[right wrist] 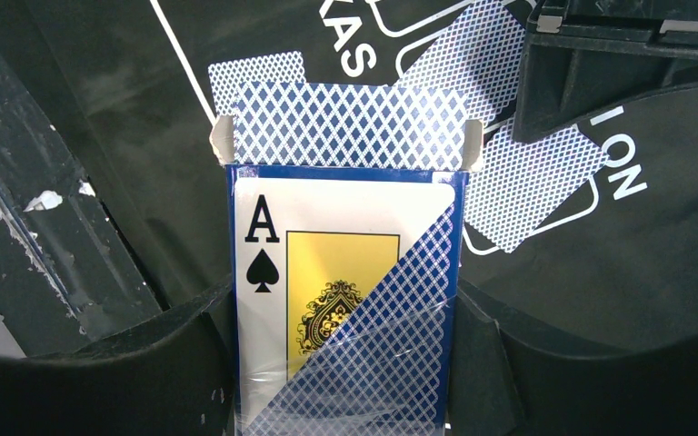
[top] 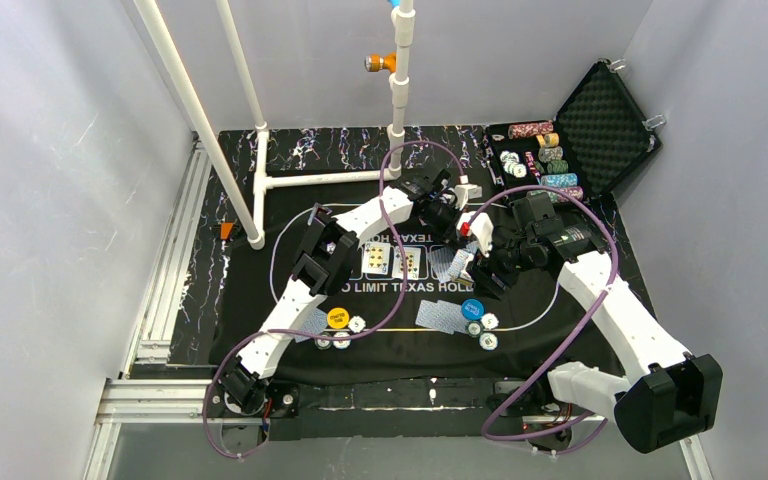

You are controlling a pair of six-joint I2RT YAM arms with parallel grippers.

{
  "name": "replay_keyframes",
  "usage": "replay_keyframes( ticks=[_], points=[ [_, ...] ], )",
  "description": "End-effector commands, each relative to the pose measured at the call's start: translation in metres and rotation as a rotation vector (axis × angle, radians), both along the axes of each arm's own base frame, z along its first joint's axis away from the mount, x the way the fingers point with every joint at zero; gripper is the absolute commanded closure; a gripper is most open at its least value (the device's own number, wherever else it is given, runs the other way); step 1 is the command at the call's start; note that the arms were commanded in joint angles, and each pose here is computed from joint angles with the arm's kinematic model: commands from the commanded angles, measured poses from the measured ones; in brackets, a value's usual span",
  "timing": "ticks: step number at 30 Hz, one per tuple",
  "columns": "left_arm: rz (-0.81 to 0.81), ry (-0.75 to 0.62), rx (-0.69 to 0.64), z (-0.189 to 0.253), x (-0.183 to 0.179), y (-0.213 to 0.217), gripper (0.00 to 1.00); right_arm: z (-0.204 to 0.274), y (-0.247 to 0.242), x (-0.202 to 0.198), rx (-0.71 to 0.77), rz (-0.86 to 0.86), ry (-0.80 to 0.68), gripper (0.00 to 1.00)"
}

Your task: Distribute texas hold em gaming equipment

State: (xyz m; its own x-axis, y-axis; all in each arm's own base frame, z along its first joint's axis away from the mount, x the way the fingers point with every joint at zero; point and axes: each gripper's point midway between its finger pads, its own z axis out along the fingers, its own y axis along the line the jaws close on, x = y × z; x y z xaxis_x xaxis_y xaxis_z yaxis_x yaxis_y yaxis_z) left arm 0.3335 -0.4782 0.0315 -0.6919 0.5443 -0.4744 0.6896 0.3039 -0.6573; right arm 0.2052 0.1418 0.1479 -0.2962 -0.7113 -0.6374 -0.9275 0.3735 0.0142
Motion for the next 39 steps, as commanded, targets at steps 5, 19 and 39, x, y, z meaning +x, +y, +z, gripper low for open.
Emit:
replay_keyframes(
  ticks=[5, 19, 39],
  points=[
    [0.012, -0.089, 0.019, 0.015, 0.013, 0.001, 0.64, 0.01, 0.005, 0.003, 0.028, 0.022, -0.047, 0.99],
    [0.118, -0.172, 0.033, 0.091, 0.024, 0.055, 0.02, 0.022, 0.009, 0.001, 0.064, 0.029, -0.069, 0.99],
    [0.22, -0.218, 0.161, 0.132, -0.047, 0.14, 0.02, 0.036, 0.027, 0.015, 0.123, 0.058, -0.04, 0.99]
  ],
)
